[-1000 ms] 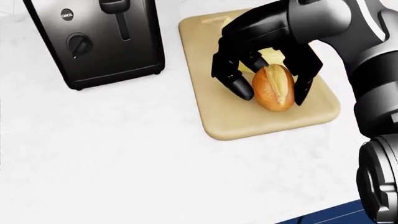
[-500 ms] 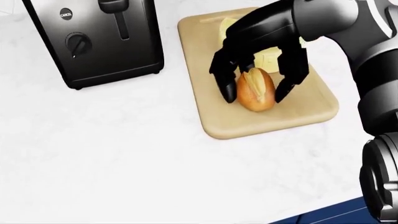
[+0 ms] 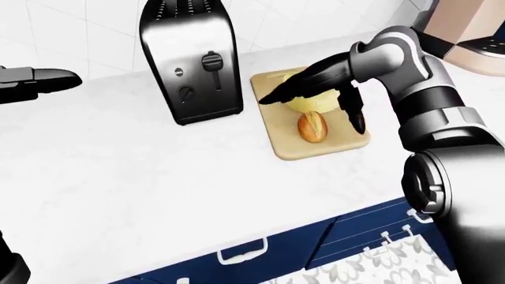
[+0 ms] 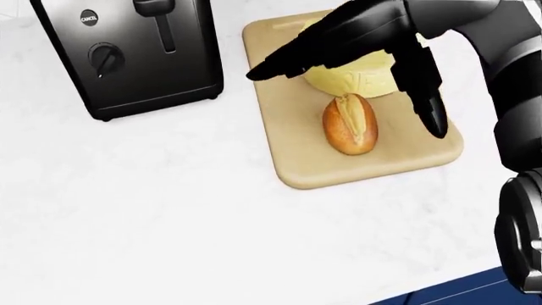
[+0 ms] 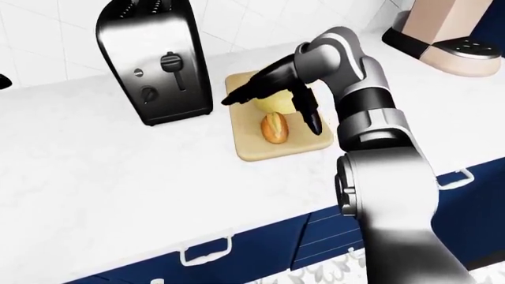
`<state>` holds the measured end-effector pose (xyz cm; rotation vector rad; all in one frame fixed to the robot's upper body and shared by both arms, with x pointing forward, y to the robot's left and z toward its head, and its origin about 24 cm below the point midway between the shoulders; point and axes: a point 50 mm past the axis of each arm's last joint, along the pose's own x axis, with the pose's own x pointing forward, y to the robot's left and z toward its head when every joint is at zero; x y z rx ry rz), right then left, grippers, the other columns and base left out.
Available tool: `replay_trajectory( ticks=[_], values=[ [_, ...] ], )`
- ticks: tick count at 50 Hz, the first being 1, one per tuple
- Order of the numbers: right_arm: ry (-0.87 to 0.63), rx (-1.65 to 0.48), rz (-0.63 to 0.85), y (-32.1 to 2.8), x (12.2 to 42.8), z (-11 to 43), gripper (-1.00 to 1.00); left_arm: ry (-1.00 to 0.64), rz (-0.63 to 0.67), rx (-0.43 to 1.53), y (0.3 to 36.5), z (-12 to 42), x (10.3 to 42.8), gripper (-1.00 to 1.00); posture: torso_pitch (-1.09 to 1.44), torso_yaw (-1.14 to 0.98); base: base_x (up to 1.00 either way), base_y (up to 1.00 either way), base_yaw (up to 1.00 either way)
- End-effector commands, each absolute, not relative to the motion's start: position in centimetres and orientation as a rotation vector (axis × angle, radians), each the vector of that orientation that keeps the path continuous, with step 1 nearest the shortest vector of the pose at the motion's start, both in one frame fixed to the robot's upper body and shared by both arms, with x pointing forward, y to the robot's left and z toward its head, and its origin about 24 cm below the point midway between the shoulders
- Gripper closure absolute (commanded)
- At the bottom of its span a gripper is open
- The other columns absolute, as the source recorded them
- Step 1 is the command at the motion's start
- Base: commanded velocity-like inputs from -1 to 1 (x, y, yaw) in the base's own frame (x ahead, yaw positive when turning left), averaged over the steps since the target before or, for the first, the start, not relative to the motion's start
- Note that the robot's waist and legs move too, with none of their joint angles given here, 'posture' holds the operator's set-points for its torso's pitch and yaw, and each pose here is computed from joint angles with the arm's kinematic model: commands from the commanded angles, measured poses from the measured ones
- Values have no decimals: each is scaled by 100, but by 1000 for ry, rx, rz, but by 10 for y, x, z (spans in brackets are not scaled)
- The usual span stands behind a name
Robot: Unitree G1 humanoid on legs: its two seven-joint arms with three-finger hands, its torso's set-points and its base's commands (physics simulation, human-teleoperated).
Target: Place the bread and cheese on the cutting board.
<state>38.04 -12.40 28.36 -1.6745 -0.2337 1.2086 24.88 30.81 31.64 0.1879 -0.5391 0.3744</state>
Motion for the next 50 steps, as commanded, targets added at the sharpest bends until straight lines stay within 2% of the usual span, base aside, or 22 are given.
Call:
replay_trajectory(
  ticks=[1, 28, 37, 50],
  values=[
    [-334, -1706, 1137, -120, 375, 315, -100, -621, 385, 209, 307, 332, 240, -100, 0, 0, 0, 0, 0],
    [-398, -1755, 1028, -121, 359, 378, -100, -627, 383, 206, 306, 335, 240, -100, 0, 0, 0, 0, 0],
    [-333, -1763, 798, -146, 367, 387, -100, -625, 380, 209, 305, 334, 241, -100, 0, 0, 0, 0, 0],
    [-346, -1692, 557, -183, 362, 409, -100, -627, 381, 210, 306, 335, 240, -100, 0, 0, 0, 0, 0]
  ],
)
